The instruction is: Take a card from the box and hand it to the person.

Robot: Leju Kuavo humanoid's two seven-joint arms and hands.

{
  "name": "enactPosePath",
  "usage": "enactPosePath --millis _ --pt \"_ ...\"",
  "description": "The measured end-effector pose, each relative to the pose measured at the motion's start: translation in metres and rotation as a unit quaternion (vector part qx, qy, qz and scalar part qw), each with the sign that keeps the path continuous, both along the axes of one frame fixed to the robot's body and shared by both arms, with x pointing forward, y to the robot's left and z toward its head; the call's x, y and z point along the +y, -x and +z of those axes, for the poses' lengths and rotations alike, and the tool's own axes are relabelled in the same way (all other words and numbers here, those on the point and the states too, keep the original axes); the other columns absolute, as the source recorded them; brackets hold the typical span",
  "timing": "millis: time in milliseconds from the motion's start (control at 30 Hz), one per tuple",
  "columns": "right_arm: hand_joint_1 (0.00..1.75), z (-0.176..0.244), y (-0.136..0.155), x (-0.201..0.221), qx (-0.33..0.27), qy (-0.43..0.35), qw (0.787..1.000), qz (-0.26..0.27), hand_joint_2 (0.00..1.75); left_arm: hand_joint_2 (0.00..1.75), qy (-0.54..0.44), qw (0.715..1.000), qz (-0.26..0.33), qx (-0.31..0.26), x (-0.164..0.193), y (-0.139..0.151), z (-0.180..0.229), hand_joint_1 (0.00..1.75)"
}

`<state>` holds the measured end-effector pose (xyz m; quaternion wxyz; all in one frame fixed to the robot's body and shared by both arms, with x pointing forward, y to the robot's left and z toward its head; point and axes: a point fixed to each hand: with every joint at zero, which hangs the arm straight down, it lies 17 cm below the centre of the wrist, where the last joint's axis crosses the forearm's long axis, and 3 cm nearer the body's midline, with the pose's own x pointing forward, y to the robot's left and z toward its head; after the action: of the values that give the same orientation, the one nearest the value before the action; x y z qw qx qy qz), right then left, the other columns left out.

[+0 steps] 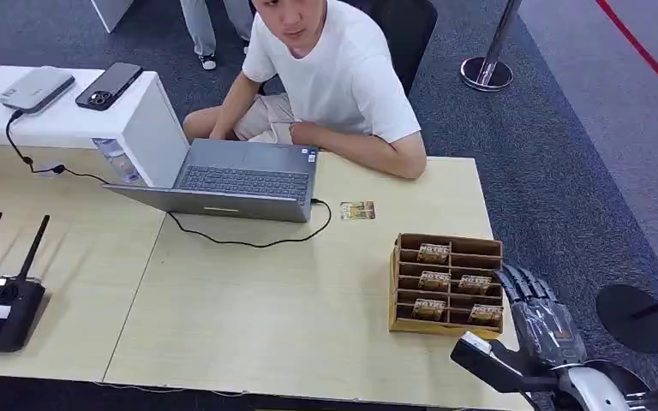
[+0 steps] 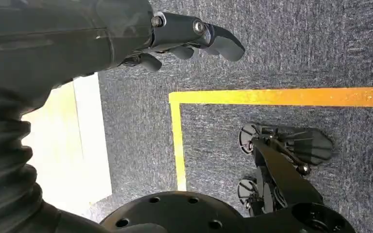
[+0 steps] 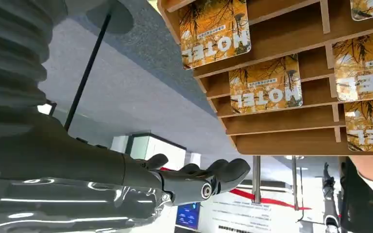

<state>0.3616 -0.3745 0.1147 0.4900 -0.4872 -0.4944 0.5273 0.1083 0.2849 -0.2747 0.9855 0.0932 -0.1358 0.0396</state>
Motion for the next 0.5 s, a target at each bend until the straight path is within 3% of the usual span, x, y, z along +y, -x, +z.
enactPosePath --millis 33,67,300,333,500 --pt "1.31 0.0 0.0 0.0 0.001 -0.001 1.0 0.0 1.75 1.75 0.0 1.0 0.0 0.0 0.0 0.0 0.0 0.0" --pt "1.52 -0.001 0.001 0.0 0.001 -0.002 1.0 0.0 1.75 1.75 0.0 1.0 0.0 0.0 0.0 0.0 0.0 0.0" --pt "1.61 -0.001 0.01 0.002 0.006 -0.01 1.0 0.005 1.75 1.75 0.0 1.0 -0.002 0.0 0.0 0.0 0.0 0.0" --pt "1.75 -0.001 0.01 0.003 0.006 -0.01 1.0 0.006 1.75 1.75 0.0 1.0 -0.002 0.0 0.0 0.0 0.0 0.0" --pt "1.69 0.002 0.008 0.001 0.003 -0.012 1.0 0.005 1.75 1.75 0.0 1.0 0.0 0.007 0.0 0.002 -0.001 0.0"
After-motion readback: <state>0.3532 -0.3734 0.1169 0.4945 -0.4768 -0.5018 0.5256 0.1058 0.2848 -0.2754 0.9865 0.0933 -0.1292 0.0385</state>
